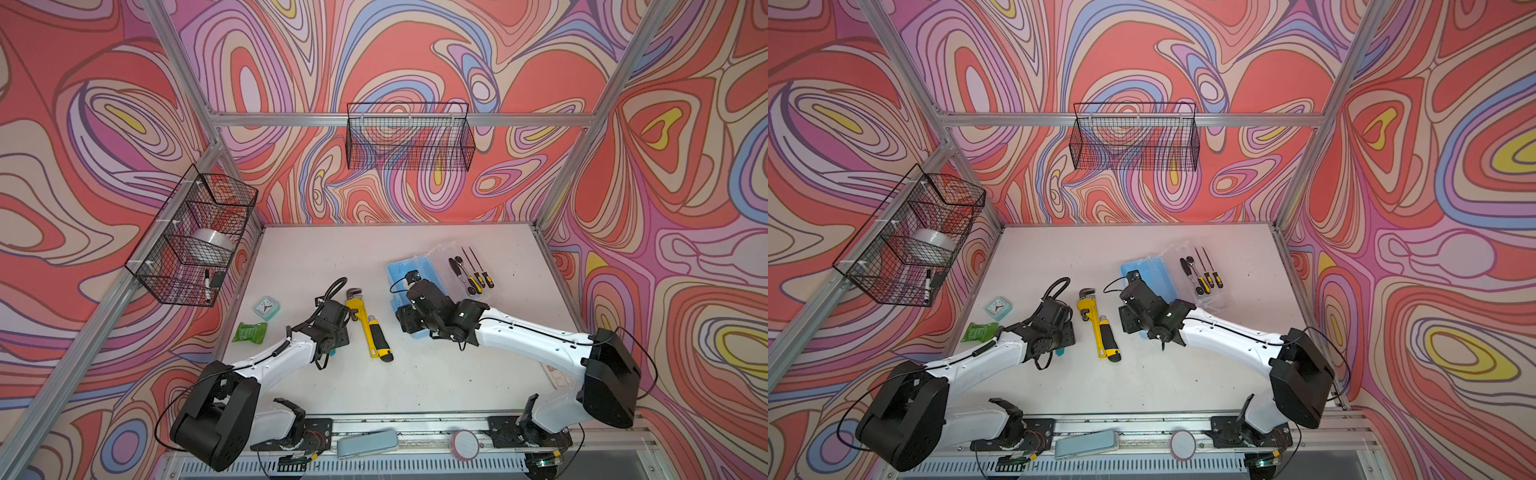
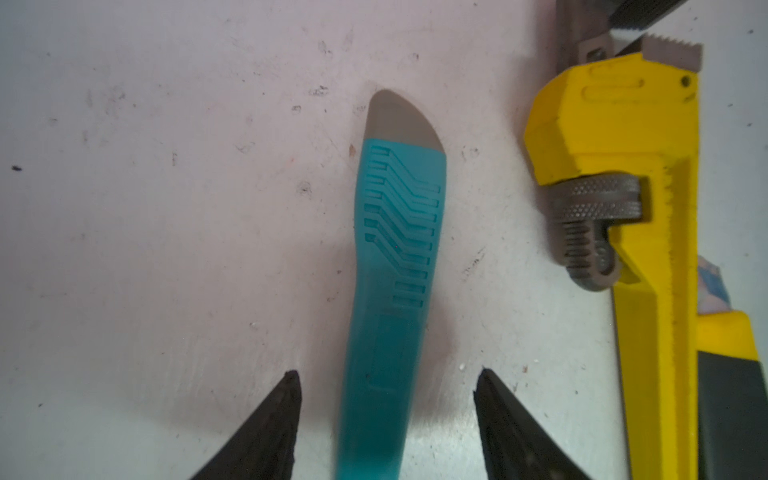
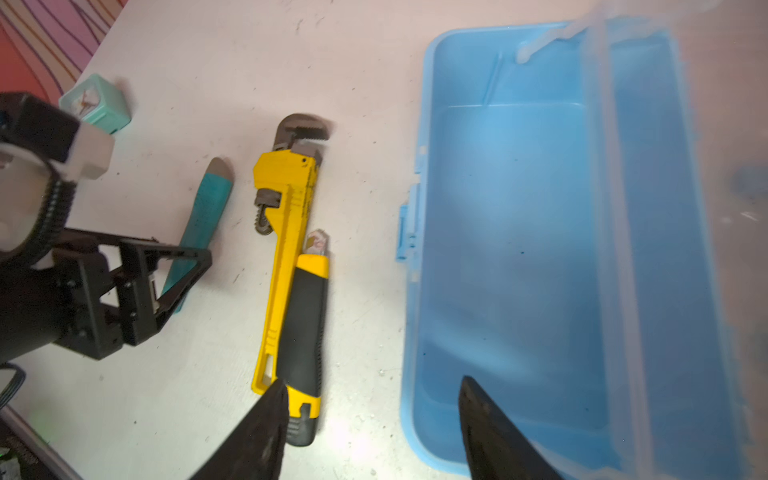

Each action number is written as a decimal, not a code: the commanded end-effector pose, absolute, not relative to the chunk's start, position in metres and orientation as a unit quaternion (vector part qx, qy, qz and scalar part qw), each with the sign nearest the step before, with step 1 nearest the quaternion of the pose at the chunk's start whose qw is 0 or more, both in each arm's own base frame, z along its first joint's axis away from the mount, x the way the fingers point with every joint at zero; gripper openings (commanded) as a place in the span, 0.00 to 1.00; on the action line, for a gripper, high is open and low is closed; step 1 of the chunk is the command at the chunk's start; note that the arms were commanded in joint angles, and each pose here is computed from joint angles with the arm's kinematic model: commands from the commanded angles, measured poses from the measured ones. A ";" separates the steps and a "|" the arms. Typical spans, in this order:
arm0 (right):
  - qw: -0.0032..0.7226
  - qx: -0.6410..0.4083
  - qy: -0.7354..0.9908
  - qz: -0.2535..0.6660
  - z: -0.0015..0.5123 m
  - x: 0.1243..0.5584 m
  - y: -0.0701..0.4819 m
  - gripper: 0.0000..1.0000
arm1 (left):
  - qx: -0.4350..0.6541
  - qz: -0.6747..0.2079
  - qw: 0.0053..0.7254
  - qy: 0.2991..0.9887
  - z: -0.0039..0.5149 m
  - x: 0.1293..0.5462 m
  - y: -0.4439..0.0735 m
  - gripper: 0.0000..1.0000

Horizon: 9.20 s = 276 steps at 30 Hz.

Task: Pack the tool kit
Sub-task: 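Move the right gripper to the utility knife while left gripper hovers over teal knife, then lower the right gripper and grasp the yellow-black utility knife by its handle, then lift and carry the utility knife over the clear lid with the right gripper, then lower the utility knife beside the ratchets while the left gripper grasps the teal knife, then open the right gripper to release the utility knife and lift away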

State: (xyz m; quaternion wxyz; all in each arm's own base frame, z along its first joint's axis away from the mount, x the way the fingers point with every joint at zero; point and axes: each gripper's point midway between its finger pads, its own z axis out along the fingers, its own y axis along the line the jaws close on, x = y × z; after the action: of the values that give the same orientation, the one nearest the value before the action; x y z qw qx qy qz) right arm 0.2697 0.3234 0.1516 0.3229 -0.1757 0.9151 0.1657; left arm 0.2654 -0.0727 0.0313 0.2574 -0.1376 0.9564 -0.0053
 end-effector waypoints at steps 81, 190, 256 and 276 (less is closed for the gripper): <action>0.179 -0.236 0.951 0.090 0.014 0.267 0.357 0.32 | -0.160 -0.035 0.273 0.948 0.039 0.267 -0.075 0.73; 0.252 -0.090 0.963 0.019 0.093 0.407 0.182 0.39 | -0.140 -0.005 0.268 0.953 0.028 0.299 -0.081 0.59; 0.302 -0.107 0.936 0.143 0.140 0.370 0.219 0.52 | -0.171 -0.053 0.280 0.943 0.042 0.280 -0.081 0.14; 0.262 -0.146 0.934 0.196 0.115 0.325 0.285 0.53 | -0.188 -0.098 0.312 0.926 0.071 0.258 -0.078 0.12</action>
State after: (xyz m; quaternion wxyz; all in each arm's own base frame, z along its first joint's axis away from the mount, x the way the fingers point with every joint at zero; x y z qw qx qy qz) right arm 0.3329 0.2740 0.1300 0.2817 -0.1471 0.9297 0.1860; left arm 0.2731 -0.0840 0.0836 0.3344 -0.1803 0.9186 -0.1092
